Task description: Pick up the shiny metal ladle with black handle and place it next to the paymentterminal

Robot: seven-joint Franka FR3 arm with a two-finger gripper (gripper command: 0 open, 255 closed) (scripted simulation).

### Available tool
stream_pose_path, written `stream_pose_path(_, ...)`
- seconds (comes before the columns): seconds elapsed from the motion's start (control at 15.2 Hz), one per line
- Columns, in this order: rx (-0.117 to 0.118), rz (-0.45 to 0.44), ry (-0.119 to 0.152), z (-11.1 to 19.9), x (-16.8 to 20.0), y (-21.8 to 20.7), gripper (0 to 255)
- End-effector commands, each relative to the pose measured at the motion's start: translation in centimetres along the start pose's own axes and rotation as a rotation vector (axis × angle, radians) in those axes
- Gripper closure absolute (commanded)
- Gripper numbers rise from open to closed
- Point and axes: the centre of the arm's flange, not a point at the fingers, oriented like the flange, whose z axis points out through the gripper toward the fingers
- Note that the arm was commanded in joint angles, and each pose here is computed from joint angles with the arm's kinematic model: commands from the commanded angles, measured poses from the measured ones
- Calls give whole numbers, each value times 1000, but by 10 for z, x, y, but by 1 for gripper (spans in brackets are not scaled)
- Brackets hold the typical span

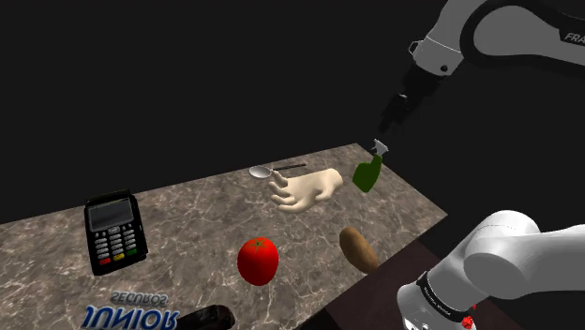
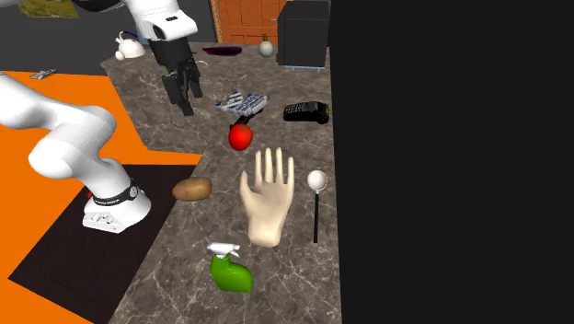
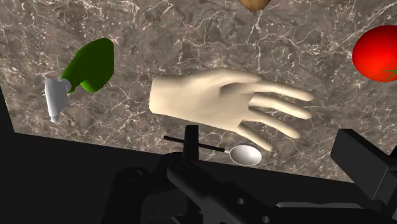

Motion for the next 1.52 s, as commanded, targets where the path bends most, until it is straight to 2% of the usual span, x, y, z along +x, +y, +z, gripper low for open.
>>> stream_pose_path(0.0, 0, 0, 0, 0, 0, 0, 0)
stream_pose_path(0.73, -16, -396, -27, 112, 87, 36, 0)
stream_pose_path(1.45, -32, -791, -54, 225, 179, 38, 0)
